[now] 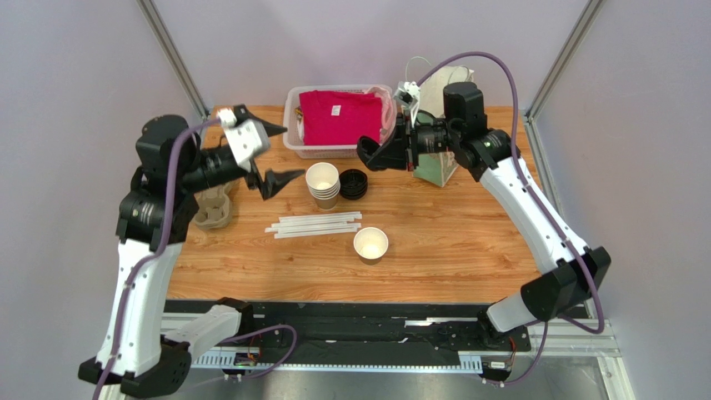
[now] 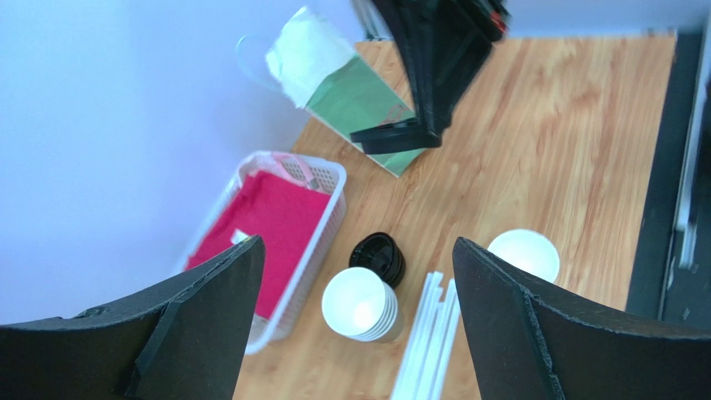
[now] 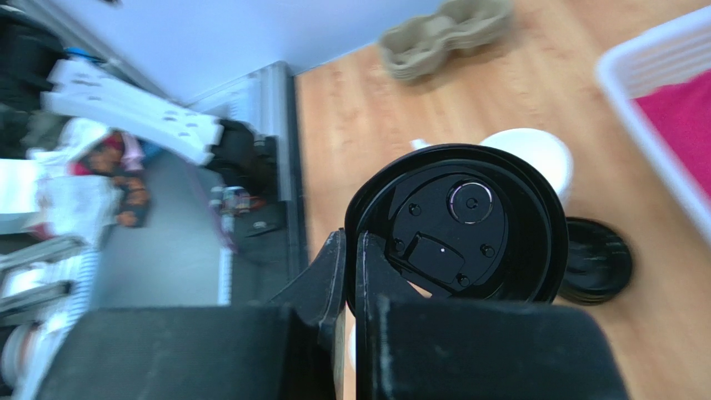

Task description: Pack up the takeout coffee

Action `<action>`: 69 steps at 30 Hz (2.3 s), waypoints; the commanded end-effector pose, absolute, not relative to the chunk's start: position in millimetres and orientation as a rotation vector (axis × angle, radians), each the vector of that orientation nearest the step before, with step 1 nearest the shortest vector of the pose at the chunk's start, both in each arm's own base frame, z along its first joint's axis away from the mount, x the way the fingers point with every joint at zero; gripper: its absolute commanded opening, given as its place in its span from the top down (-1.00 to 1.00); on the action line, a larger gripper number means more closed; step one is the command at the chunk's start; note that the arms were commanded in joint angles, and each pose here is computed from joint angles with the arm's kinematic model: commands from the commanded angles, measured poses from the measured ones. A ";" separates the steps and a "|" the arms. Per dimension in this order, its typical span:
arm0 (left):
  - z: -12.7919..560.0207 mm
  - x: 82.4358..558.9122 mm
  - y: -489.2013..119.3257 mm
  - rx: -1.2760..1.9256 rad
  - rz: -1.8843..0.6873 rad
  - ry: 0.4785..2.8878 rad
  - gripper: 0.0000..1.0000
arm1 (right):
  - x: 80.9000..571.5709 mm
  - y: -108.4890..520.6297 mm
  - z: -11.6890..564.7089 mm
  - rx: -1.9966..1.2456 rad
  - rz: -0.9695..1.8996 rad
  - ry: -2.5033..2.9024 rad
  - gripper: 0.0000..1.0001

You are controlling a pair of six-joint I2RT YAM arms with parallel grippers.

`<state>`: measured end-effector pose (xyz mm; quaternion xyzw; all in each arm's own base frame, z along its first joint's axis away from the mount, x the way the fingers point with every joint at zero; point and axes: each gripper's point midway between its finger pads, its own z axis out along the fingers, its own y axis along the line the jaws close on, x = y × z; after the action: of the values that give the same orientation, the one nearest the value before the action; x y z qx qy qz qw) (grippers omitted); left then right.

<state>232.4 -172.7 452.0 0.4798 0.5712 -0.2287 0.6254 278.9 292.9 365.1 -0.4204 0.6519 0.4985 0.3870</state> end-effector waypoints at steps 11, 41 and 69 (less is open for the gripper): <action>353.4 165.8 -247.6 1.877 -0.278 0.910 -0.68 | 157.3 267.6 357.6 -1.096 1.763 1.680 1.00; 307.2 137.0 -311.2 1.867 -0.649 1.062 0.83 | 137.6 280.9 362.6 -1.254 1.796 1.650 1.00; 265.0 184.9 -299.1 0.587 -1.768 1.991 1.00 | 236.7 231.6 315.0 -0.982 0.725 1.953 -0.06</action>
<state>175.0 -297.9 237.6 0.2321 0.7403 -0.6026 0.1869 234.8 230.7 327.1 -0.3746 0.7669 0.3168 0.4139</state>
